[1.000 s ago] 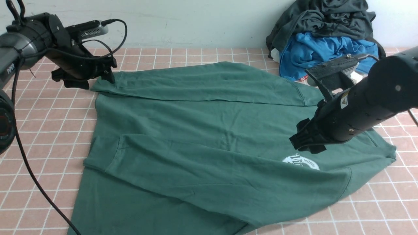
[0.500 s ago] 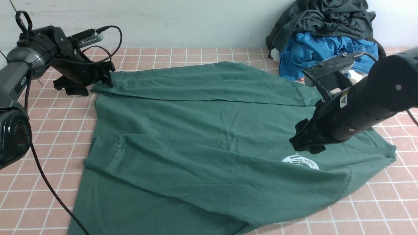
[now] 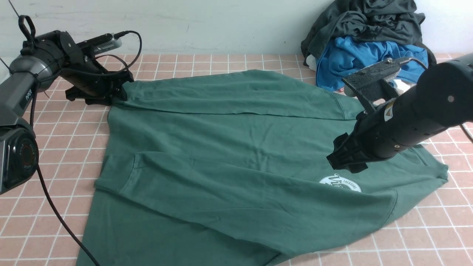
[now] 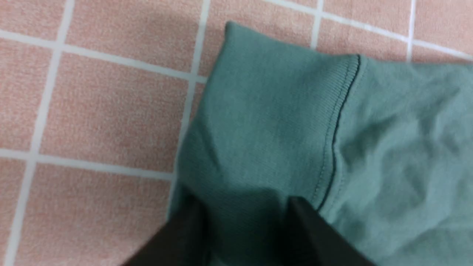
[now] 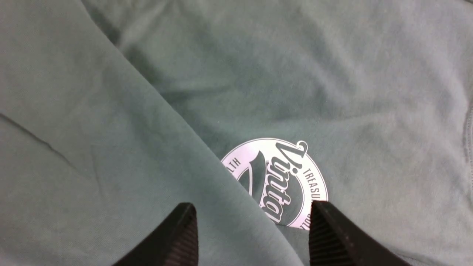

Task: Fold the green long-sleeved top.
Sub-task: Use the left arm to clamp the cuff farthest from it

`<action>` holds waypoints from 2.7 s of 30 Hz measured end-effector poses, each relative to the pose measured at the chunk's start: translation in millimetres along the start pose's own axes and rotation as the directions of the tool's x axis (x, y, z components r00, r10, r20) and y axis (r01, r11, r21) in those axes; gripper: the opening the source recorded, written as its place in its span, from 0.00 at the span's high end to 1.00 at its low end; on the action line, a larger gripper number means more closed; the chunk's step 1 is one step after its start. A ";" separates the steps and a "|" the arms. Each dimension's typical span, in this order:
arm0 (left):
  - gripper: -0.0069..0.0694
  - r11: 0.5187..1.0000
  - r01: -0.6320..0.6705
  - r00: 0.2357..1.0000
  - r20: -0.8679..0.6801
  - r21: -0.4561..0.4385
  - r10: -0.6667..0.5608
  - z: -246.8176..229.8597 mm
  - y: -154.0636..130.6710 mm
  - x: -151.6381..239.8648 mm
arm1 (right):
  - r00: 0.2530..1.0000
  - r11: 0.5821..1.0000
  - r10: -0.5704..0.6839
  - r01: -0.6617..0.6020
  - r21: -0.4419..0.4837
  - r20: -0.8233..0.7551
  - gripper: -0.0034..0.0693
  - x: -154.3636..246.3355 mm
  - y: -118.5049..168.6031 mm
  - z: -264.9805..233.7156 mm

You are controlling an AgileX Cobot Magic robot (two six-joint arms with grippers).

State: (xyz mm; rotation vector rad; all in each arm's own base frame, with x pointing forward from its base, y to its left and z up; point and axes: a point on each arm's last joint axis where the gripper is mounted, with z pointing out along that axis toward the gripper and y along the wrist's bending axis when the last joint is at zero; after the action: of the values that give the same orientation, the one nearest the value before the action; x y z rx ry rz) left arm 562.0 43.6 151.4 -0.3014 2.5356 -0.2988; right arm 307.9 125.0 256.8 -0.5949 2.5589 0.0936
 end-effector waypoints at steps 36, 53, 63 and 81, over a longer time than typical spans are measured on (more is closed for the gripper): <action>0.56 0.990 -0.116 0.988 0.094 -0.083 0.124 -13.5 -2.9 -13.3 | 0.999 0.999 -0.044 0.044 0.001 0.012 0.42 -1.1 -0.1 0.0; 0.90 0.983 -0.175 0.985 -0.002 -0.062 0.175 -66.4 -18.8 -23.1 | 0.999 0.999 -0.045 0.045 0.002 0.016 0.42 -1.4 -0.1 0.0; 0.51 0.969 -0.221 0.975 -0.051 -0.109 0.217 -38.5 -6.4 -13.2 | 0.999 0.999 -0.045 0.045 0.002 0.024 0.42 -2.2 -0.1 0.0; 0.51 0.969 -0.116 0.993 -0.047 -0.219 0.108 -13.5 10.5 -5.5 | 0.999 0.999 -0.046 0.046 -0.001 0.002 0.42 -2.0 0.2 19.0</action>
State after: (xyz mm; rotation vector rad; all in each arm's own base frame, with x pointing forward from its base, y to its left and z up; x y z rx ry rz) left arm 557.4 57.1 162.3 -0.2376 2.6117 0.0241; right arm 318.1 129.3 241.3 -0.6533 2.5416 0.0791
